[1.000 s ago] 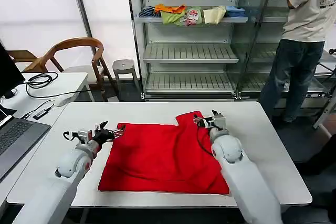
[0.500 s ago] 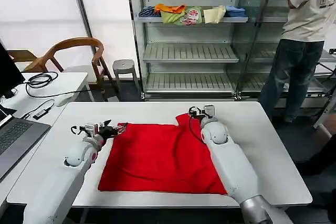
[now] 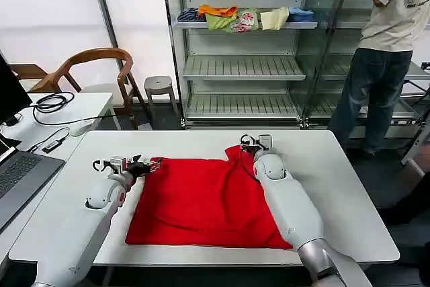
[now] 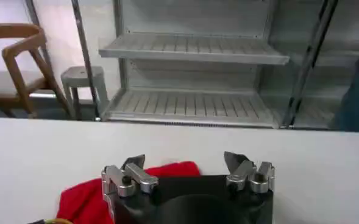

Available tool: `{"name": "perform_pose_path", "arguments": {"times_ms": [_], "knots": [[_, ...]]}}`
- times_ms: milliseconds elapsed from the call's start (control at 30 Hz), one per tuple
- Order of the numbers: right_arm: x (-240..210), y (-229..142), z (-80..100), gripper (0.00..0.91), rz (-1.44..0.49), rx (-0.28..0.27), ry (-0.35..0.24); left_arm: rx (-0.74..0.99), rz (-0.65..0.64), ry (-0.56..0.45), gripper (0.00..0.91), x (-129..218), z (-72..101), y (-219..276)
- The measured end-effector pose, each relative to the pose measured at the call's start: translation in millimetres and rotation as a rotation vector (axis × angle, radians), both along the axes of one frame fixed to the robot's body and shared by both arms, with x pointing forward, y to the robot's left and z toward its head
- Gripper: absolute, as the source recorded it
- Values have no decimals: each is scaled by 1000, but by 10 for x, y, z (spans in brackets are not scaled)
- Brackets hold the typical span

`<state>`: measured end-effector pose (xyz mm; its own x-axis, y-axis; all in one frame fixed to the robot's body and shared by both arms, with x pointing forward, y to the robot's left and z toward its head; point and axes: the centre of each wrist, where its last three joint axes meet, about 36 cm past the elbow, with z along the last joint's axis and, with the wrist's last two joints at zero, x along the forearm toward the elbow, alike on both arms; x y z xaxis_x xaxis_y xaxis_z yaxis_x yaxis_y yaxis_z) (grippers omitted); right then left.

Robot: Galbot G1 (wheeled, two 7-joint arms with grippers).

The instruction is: Fold and organize the clothes.

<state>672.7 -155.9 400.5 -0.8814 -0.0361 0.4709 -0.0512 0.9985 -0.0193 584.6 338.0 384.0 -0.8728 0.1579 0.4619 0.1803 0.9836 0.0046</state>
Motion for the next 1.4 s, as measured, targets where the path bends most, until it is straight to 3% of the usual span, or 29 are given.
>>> {"name": "perform_pose_path", "arguments": {"times_ms": [267,300,333,367,400,433,467,1067,1400], "knots": [[24,-3,-29,907,-6,11,13,1,0,10,907,6,-25,-1],[27,-2,-30,907,-6,11,14,1,1,11,353,8,-28,2],[28,-1,-30,806,-6,13,16,2,2,12,161,10,-33,8],[28,1,-30,312,-5,15,18,3,3,13,20,12,-36,12],[28,3,-30,121,-3,18,20,4,4,16,20,14,-39,17],[28,5,-31,10,-2,19,22,5,5,17,20,17,-41,20],[27,9,-32,0,0,21,25,5,4,19,20,17,-43,22],[15,-13,-76,0,15,62,66,-12,-16,24,20,14,-83,-3],[-36,-54,-78,0,36,49,34,-20,-27,20,20,8,-91,-9]]}}
